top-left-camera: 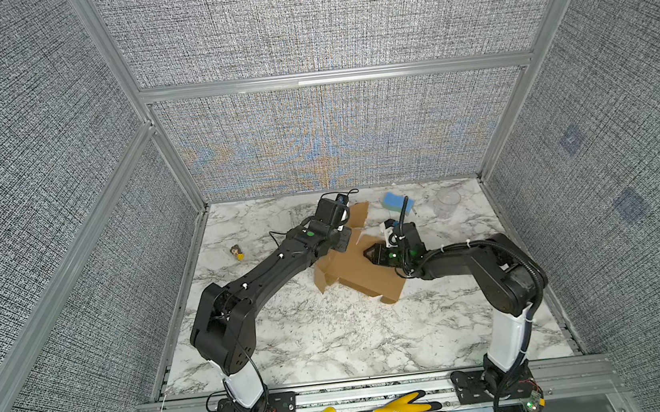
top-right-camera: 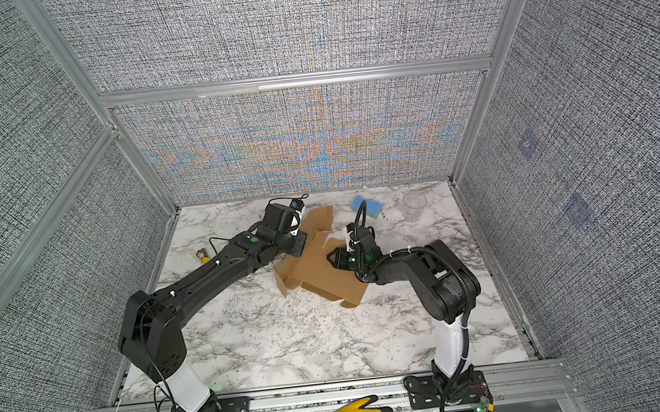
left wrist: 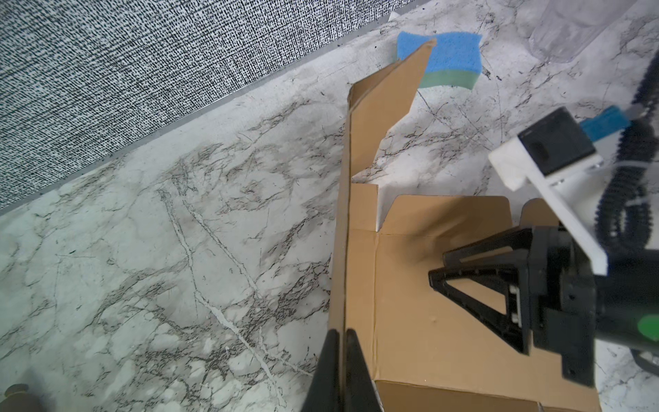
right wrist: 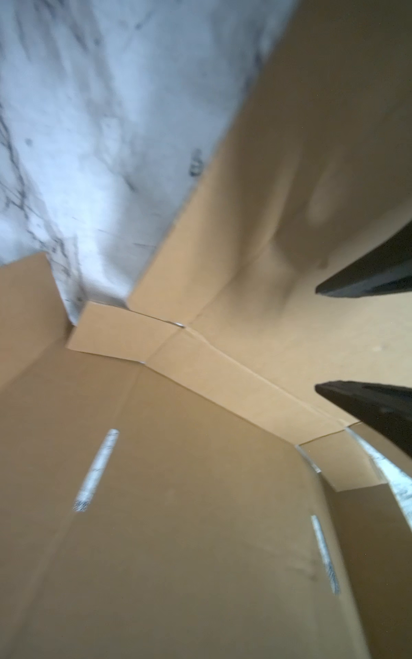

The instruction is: Fold the paper box

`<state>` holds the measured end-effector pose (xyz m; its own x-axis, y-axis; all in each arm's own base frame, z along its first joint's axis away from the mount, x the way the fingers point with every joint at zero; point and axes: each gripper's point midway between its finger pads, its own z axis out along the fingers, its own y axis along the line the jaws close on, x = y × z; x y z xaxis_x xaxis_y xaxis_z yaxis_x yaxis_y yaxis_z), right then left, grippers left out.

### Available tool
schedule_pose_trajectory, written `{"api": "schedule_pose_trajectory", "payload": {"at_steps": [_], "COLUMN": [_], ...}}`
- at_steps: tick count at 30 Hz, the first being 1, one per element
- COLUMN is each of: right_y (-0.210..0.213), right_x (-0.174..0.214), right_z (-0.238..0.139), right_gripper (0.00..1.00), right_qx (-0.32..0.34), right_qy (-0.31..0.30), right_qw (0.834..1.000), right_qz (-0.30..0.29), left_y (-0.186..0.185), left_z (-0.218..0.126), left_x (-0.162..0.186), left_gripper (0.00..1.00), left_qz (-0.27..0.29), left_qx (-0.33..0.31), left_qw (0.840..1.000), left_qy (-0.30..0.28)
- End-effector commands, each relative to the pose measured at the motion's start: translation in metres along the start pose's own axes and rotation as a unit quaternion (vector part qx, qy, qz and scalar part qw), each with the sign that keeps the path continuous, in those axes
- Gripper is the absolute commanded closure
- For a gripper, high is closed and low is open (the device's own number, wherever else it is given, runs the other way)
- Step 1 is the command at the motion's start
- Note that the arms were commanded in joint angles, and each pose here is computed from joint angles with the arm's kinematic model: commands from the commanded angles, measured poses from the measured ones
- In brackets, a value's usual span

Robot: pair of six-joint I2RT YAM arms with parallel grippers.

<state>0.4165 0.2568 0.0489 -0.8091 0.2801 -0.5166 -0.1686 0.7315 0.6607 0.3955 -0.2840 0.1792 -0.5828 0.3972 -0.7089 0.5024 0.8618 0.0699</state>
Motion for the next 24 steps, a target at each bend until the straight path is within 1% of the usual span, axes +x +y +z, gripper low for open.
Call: {"api": "schedule_pose_trajectory", "payload": {"at_steps": [1, 2, 8, 16, 24], "right_y": [0.002, 0.007, -0.001, -0.01, -0.006], "right_x": [-0.014, -0.03, -0.054, -0.06, -0.069], "right_z": [0.004, 0.006, 0.017, 0.038, 0.048], "right_gripper": [0.57, 0.56, 0.51, 0.49, 0.48], "right_qx": [-0.037, -0.048, -0.073, -0.079, -0.09], "right_qy": [-0.018, -0.035, -0.061, -0.07, -0.074], "right_qw": [0.998, 0.997, 0.991, 0.984, 0.984], "right_qz": [0.054, 0.057, 0.099, 0.141, 0.136], "left_y": [0.001, 0.001, 0.001, 0.001, 0.001], "left_z": [-0.001, -0.002, -0.005, -0.008, -0.007], "left_x": [0.011, 0.011, 0.007, 0.006, 0.007], "left_gripper": [1.0, 1.0, 1.0, 1.0, 1.0], "left_qz": [0.002, 0.002, 0.002, 0.001, 0.0], "left_qx": [-0.001, -0.002, 0.0, 0.0, -0.001], "left_qw": [1.0, 1.0, 1.0, 1.0, 1.0], "left_qy": [0.02, 0.02, 0.015, 0.021, 0.027]}}
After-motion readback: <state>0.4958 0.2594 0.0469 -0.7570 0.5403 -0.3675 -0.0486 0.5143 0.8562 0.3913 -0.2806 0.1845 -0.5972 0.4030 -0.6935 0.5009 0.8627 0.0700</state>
